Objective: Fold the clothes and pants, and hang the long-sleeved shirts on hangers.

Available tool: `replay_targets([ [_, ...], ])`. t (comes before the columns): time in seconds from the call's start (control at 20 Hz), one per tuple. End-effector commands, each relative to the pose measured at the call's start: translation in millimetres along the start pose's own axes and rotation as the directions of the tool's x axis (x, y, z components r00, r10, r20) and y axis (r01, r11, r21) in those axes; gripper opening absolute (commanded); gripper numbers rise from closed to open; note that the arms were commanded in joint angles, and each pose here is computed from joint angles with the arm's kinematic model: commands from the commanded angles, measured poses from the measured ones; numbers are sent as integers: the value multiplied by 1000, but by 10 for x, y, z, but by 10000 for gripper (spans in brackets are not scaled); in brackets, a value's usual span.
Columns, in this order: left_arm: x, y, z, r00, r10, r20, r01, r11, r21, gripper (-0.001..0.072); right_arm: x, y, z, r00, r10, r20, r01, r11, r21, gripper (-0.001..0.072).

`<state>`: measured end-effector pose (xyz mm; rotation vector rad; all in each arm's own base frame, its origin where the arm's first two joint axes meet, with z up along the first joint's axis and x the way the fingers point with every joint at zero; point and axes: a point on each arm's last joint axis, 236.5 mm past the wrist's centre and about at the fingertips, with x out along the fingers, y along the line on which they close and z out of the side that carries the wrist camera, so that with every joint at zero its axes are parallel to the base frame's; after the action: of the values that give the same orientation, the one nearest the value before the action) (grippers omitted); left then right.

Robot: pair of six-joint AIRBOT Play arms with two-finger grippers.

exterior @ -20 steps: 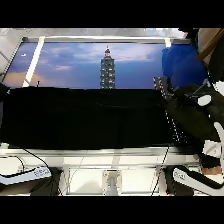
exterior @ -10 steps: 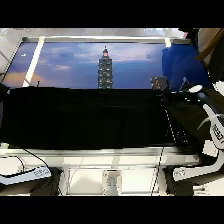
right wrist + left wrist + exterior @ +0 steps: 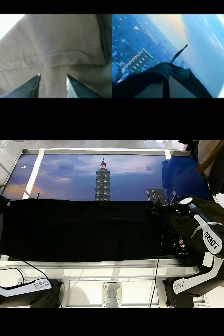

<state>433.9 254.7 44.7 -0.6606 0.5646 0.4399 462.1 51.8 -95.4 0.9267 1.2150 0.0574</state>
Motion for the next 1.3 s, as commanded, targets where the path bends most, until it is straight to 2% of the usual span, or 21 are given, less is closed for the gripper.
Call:
replay_targets([
  [0.0,2,2,-4,1000,0,-1,0,1000,0,18,46,32,180,997,21,74,-24,999,40,266],
  [0.1,2,2,-4,1000,0,-1,0,1000,0,18,36,19,280,993,16,115,-22,998,53,57],
  [0.15,1,4,-2,1000,1,-1,-1,1000,0,18,32,14,310,992,14,128,-21,998,55,6],
  [0.35,2,2,-4,1000,0,-1,0,1000,0,18,-11,111,359,991,31,131,-38,998,51,8],
  [0.4,1,4,-3,1000,1,-1,-1,1000,0,18,-22,168,281,995,43,90,-47,998,42,108],
  [0.45,1,4,-3,1000,1,-1,-1,1000,0,19,-32,219,166,998,55,35,-56,998,35,398],
  [0.5,1,4,-3,1000,1,-1,-1,1000,0,18,-37,240,61,998,60,-10,-60,998,32,483],
  [0.65,2,0,-9,1000,0,-3,0,1000,0,18,9,79,40,1000,-5,-8,5,999,51,482],
  [0.8,2,0,-11,1000,-1,-4,1,1000,0,19,140,55,161,998,-18,56,13,997,81,481],
  [0.95,2,1,-10,1000,0,-4,0,1000,1,18,286,54,74,999,-29,37,26,997,78,474],
  [1.15,2,0,-12,1000,-1,-4,1,1000,1,18,313,112,290,991,-12,136,-1,995,98,358],
  [1.25,2,0,-12,1000,-1,-4,1,1000,0,19,283,155,383,986,-6,166,-9,996,90,7],
])
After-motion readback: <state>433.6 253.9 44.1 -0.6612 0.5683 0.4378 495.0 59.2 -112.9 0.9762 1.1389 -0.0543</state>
